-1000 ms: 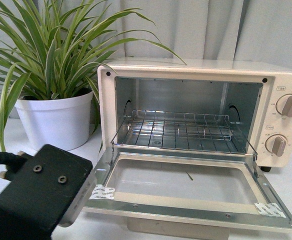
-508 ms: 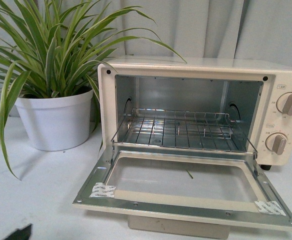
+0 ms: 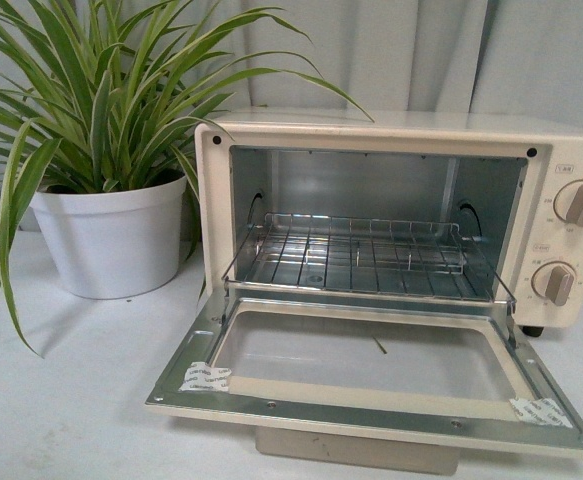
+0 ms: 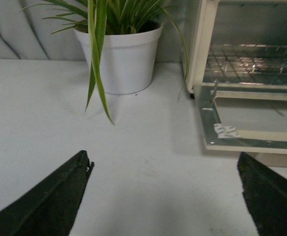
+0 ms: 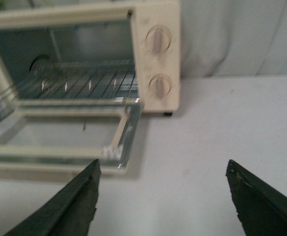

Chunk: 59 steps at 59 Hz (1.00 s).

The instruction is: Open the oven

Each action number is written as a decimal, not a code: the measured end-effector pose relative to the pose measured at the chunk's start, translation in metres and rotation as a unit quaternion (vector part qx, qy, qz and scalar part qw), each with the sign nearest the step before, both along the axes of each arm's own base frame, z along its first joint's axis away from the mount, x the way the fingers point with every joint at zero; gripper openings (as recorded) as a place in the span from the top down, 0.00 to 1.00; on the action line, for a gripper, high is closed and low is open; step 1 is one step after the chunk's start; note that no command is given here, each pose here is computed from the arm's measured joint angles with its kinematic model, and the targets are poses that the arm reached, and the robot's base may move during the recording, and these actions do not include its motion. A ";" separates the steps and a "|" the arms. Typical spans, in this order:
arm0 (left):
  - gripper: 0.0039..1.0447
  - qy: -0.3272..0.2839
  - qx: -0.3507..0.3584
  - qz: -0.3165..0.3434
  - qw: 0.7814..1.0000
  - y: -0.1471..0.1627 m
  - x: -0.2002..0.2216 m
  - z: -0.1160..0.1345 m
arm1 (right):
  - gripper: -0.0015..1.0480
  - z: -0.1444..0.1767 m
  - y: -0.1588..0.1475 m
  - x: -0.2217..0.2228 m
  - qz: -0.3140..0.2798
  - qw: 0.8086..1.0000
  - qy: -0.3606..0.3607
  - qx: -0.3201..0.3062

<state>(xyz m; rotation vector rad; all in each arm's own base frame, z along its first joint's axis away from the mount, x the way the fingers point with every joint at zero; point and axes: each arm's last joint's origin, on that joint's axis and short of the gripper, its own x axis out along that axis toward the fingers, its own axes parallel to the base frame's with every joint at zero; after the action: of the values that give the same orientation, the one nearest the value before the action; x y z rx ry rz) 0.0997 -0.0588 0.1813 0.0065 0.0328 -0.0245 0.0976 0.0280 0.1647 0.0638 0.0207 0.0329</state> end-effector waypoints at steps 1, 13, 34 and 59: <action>0.24 -0.003 -0.002 -0.002 1.000 0.002 -0.001 -0.001 | 0.33 0.001 -0.001 0.000 -0.005 1.000 -0.006 -0.004; 0.69 -0.014 -0.008 0.001 1.000 0.028 -0.002 -0.005 | 0.77 0.001 -0.013 0.000 -0.010 1.000 -0.012 -0.026; 0.96 -0.020 -0.007 -0.005 1.000 0.053 -0.003 -0.014 | 0.99 0.001 -0.028 0.000 -0.017 0.999 -0.011 -0.030; 0.82 -0.021 -0.007 0.011 1.000 0.058 -0.003 -0.014 | 0.87 0.001 -0.028 0.000 -0.016 0.999 -0.011 -0.031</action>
<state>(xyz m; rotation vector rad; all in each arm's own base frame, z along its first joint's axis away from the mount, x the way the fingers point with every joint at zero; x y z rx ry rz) 0.0972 -0.0004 0.1675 -0.0071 -0.0090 -0.0016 0.0975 0.0003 0.1654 0.0017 -0.0021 0.0011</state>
